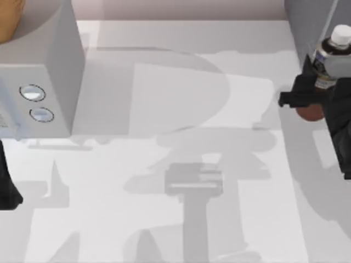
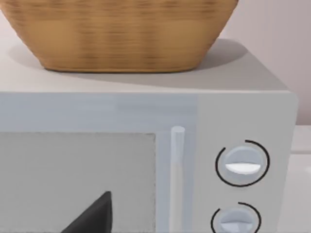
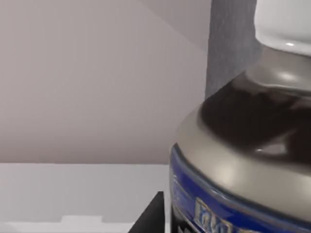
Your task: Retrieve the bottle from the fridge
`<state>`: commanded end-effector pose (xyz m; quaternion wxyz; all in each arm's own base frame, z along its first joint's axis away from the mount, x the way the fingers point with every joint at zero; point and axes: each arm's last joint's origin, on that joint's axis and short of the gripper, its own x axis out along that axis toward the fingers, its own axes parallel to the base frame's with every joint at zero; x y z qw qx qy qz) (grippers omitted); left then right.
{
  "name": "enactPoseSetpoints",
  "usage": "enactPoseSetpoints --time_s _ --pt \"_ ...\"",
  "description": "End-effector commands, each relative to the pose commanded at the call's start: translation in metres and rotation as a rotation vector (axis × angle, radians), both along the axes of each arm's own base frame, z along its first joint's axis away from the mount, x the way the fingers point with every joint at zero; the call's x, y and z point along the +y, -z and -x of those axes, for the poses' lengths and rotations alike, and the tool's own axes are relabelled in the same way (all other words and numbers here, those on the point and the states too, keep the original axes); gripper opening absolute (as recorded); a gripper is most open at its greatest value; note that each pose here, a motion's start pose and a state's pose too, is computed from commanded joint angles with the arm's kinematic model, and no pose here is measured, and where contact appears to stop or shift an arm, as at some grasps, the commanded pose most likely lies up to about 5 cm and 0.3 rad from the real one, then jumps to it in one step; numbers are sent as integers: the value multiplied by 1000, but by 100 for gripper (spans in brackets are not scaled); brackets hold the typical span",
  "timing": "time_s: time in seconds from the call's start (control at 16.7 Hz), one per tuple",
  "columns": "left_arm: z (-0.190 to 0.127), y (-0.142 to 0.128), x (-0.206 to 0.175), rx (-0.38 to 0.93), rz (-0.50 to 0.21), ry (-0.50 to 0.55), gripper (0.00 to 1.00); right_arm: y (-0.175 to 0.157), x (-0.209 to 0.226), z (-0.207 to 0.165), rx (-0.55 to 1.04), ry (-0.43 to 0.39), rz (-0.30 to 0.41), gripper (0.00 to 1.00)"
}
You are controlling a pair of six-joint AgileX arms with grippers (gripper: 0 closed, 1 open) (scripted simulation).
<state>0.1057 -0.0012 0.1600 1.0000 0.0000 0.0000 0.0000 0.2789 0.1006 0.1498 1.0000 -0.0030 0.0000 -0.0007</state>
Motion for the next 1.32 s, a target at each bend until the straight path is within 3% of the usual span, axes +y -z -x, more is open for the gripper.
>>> enactPoseSetpoints --time_s 0.42,0.84,1.2,1.32 --pt "0 0 0 0 0 0 100 3 -1 -7 -7 2 -5 0" --pt "0 0 0 0 0 0 100 38 1 -41 19 0 7 0" --pt "0 0 0 0 0 0 100 41 0 -50 0 0 0 0" --pt "0 0 0 0 0 0 100 41 0 -50 0 0 0 15"
